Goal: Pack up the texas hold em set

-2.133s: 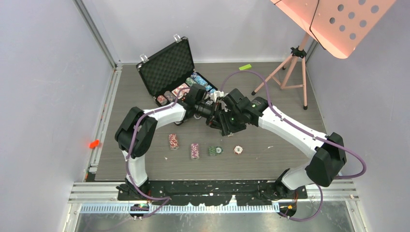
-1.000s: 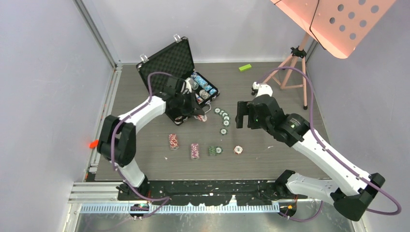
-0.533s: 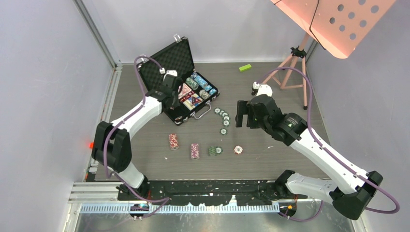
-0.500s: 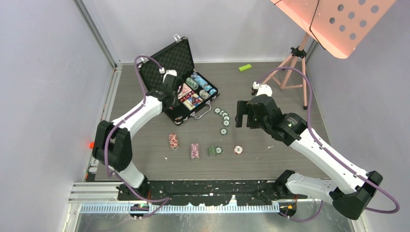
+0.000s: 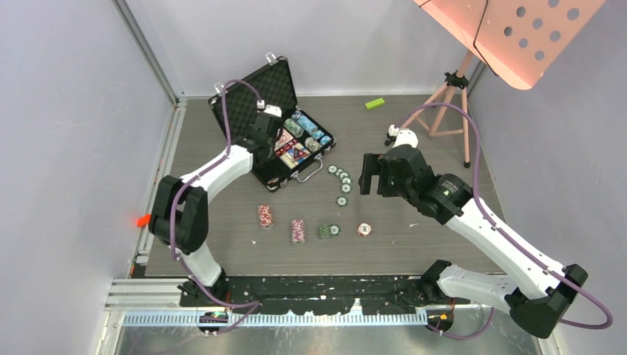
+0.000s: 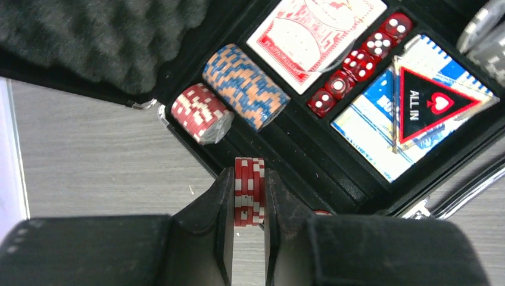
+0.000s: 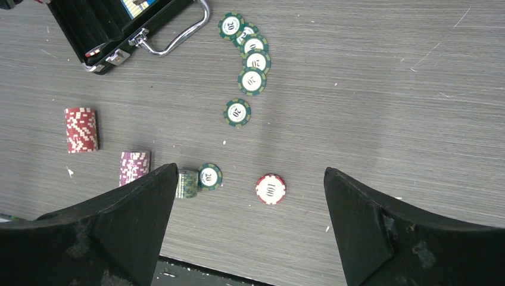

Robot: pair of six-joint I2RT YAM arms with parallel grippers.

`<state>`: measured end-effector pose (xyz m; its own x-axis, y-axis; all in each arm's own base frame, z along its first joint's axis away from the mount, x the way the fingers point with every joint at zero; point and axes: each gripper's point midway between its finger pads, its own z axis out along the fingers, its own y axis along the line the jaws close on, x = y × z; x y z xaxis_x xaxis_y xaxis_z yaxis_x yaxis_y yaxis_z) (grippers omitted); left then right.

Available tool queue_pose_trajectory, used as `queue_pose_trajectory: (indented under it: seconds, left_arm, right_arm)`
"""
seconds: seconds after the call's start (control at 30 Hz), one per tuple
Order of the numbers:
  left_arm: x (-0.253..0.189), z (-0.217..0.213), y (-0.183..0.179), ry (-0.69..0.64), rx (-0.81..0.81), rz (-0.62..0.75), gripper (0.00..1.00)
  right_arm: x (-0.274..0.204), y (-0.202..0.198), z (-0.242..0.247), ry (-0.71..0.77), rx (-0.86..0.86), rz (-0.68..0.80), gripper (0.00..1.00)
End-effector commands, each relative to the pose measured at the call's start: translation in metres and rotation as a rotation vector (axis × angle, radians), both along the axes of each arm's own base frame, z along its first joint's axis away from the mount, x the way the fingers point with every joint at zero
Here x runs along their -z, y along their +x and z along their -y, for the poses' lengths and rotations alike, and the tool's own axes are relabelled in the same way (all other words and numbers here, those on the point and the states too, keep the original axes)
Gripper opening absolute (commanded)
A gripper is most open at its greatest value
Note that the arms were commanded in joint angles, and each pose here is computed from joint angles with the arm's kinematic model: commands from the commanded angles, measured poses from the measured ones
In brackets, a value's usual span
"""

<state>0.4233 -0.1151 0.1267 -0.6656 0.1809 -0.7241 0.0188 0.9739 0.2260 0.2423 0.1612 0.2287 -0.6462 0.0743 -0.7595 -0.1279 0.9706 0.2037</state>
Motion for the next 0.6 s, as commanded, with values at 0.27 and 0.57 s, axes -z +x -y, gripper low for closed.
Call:
queue_pose_trajectory:
  seconds: [0.27, 0.57]
  left_arm:
    - [0.033, 0.040, -0.022, 0.045, 0.548, -0.086, 0.00]
    - [0.056, 0.057, -0.037, -0.015, 0.643, -0.252, 0.00]
  right_arm:
    - [-0.021, 0.002, -0.002, 0.055, 0.000, 0.045, 1.00]
    - [-0.021, -0.003, 0.002, 0.065, 0.009, 0.047, 1.00]
